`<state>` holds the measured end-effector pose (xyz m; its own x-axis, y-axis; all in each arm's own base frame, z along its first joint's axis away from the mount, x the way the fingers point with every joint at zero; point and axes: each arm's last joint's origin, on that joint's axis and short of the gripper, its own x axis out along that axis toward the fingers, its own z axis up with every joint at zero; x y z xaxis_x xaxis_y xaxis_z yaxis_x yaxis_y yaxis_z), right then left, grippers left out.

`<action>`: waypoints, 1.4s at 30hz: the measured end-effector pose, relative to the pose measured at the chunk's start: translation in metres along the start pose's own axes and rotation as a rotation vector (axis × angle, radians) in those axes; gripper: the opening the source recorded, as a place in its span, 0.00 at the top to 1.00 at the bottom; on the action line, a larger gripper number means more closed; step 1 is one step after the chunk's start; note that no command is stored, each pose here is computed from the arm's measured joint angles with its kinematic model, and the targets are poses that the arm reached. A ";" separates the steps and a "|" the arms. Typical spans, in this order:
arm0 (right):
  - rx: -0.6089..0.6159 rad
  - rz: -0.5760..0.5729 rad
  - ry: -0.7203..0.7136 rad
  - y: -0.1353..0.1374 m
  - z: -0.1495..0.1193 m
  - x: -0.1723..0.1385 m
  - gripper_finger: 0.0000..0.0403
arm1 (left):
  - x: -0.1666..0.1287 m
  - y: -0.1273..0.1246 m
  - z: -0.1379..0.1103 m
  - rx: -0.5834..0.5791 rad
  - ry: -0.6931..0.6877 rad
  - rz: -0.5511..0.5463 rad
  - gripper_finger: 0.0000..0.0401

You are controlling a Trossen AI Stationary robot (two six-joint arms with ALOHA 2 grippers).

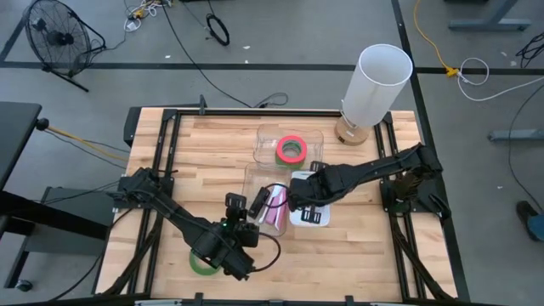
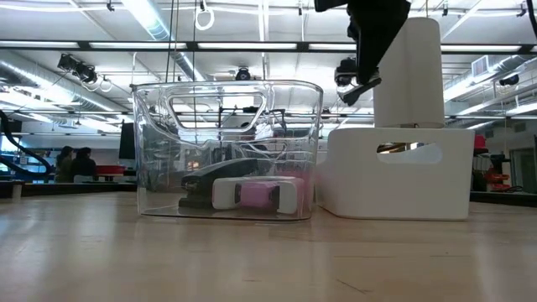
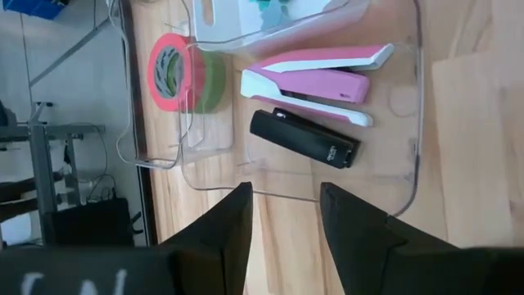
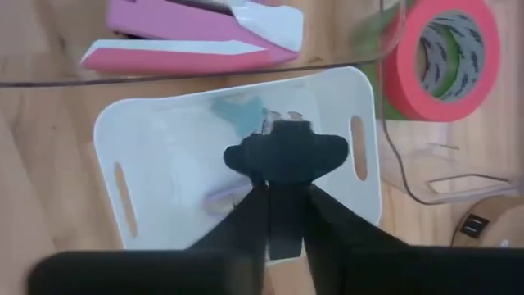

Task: Pick and place Stapler, Stapler remover, tape
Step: Put the black staple remover into the white bin, then put the green tape into the top transparent bin

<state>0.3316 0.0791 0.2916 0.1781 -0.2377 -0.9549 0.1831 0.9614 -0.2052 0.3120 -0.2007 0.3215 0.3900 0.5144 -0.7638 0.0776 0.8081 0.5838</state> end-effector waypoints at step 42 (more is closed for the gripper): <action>-0.053 0.556 -0.392 0.102 -0.005 -0.013 0.33 | 0.052 -0.123 -0.104 -0.070 0.473 -0.225 0.63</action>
<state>0.3428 0.1813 0.2823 0.5705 0.2711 -0.7753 -0.0831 0.9582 0.2738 0.2274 -0.2430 0.1811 -0.0868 0.3863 -0.9183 0.0439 0.9223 0.3839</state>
